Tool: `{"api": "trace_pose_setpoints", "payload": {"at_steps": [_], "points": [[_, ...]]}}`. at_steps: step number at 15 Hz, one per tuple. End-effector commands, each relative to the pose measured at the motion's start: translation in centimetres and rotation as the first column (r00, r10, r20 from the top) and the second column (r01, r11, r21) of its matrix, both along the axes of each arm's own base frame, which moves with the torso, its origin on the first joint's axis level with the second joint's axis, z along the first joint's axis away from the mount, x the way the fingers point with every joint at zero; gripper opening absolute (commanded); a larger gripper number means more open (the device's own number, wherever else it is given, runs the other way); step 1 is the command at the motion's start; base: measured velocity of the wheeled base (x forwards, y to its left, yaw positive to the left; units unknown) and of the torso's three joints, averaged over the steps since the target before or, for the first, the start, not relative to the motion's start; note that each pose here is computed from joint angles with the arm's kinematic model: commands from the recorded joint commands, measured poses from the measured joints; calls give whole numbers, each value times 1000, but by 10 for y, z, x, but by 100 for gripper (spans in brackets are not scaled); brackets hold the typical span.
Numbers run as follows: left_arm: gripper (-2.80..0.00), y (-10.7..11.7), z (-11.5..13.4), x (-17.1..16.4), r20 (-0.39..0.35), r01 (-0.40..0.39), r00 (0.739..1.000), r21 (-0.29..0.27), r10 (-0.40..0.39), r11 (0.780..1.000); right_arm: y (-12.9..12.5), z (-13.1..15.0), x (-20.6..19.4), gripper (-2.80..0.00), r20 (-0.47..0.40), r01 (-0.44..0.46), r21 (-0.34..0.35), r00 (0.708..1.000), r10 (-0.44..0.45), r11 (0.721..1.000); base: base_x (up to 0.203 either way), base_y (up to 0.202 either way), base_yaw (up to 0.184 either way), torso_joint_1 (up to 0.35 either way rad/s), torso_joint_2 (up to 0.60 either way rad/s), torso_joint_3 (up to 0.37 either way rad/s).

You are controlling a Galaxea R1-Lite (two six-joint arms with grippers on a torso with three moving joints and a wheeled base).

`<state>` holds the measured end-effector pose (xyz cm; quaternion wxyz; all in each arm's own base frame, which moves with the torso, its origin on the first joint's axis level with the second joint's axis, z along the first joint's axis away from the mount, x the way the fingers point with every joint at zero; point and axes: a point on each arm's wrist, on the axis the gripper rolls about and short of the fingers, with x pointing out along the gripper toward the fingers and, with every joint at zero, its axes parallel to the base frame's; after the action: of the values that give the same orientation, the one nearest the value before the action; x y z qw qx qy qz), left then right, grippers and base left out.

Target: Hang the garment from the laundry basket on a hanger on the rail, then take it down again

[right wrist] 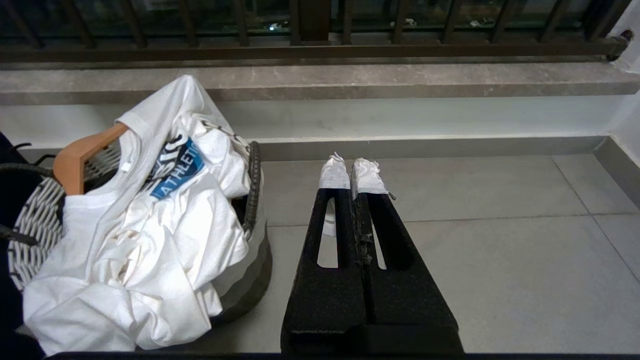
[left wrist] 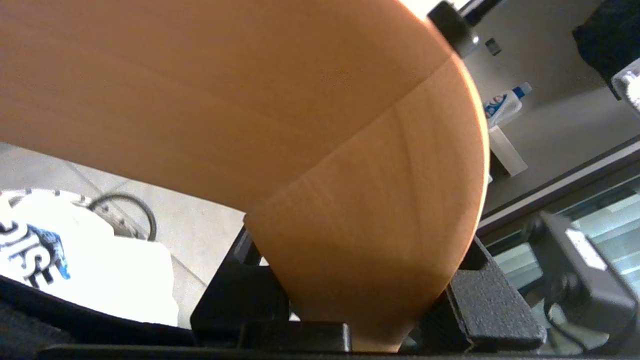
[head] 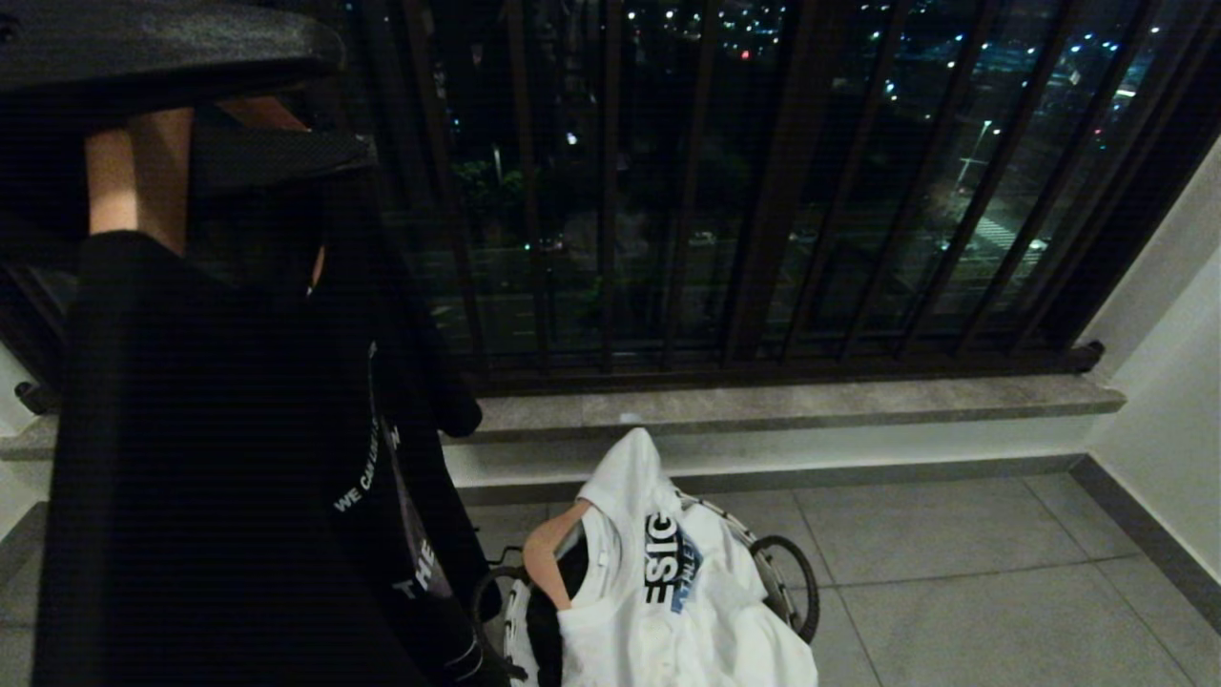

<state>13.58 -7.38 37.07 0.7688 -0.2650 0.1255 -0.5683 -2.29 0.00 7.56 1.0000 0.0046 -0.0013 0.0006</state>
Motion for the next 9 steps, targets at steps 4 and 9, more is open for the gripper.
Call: {"api": "trace_pose_setpoints", "payload": {"at_steps": [4,9], "points": [[-280,-13,12,26,-1,18,1000,-2,-18,1000,0,0,0,-280,-1,0,0,1000,0,1000,0,0,0,0,0,0],[-280,-34,27,39,-57,82,995,28,-81,996,0,0,0,-280,-1,0,0,1000,0,1000,0,0,0,0,0,0]]}}
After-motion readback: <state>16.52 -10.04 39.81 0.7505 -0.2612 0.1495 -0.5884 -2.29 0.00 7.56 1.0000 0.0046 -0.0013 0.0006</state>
